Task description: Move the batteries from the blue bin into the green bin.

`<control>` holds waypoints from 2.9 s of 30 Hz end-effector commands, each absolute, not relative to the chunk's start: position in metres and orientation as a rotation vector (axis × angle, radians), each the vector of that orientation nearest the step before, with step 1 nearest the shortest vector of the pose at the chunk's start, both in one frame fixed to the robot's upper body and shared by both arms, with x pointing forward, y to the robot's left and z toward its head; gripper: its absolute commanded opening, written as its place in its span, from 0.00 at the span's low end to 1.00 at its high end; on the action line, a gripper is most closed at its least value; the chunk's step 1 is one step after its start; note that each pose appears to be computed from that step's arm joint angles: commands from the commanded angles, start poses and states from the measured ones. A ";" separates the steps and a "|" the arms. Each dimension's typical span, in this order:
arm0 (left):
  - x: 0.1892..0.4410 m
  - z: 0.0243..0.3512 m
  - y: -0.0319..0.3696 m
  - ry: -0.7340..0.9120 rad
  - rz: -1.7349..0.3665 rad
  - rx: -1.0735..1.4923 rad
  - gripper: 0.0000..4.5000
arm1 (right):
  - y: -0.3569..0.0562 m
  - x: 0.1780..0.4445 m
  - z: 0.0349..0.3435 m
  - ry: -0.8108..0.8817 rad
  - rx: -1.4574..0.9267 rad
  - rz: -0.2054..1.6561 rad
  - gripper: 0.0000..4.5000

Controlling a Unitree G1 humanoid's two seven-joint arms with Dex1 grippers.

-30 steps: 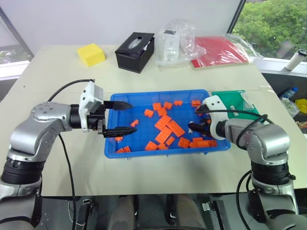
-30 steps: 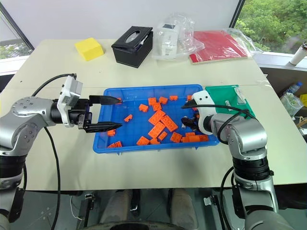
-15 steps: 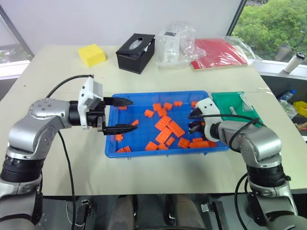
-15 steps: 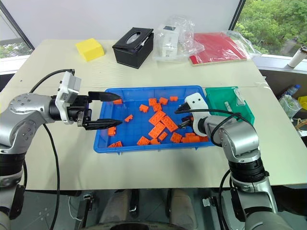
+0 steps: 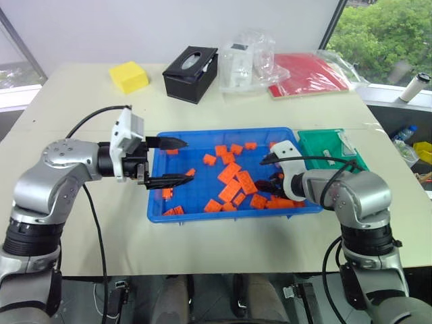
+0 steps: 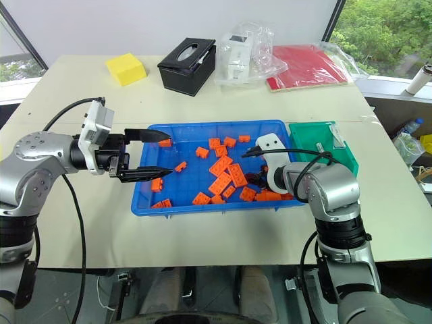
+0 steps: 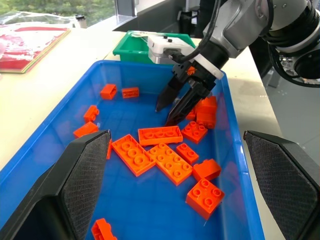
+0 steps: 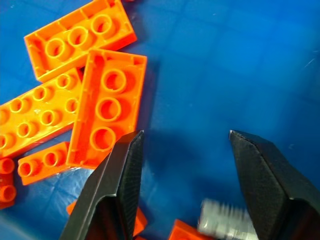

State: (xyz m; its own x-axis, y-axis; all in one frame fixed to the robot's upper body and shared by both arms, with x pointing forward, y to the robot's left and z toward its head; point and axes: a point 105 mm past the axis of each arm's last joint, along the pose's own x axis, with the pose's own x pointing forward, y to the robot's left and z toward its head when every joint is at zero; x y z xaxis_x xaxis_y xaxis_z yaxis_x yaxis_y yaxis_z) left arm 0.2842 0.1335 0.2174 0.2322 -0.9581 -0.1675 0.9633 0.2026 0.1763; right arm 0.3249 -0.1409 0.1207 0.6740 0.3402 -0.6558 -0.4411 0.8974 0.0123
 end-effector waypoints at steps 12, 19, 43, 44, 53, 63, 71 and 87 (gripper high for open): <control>0.287 0.226 0.131 -0.033 -1.354 0.293 1.00 | -0.156 0.315 0.202 0.500 -0.703 0.900 0.63; 0.288 0.227 0.133 -0.044 -1.341 0.298 1.00 | -0.175 0.318 0.170 0.625 -0.963 1.073 0.63; 0.286 0.233 0.145 -0.054 -1.269 0.304 1.00 | -0.175 0.335 0.127 0.721 -1.117 1.220 0.59; 0.286 0.233 0.145 -0.054 -1.269 0.304 1.00 | -0.174 0.333 0.126 0.724 -1.104 1.227 0.52; 0.288 0.233 0.140 -0.051 -1.293 0.301 1.00 | -0.160 0.327 0.130 0.673 -1.005 1.201 0.00; 0.289 0.228 0.139 -0.031 -1.314 0.289 1.00 | -0.180 0.352 0.260 0.304 -0.661 0.725 0.00; 0.291 0.226 0.147 -0.014 -1.306 0.280 1.00 | -0.273 0.330 0.250 0.408 -0.591 0.365 0.00; 0.304 0.237 0.194 0.029 -1.149 0.273 1.00 | -0.327 0.275 0.238 0.300 -0.556 0.530 0.68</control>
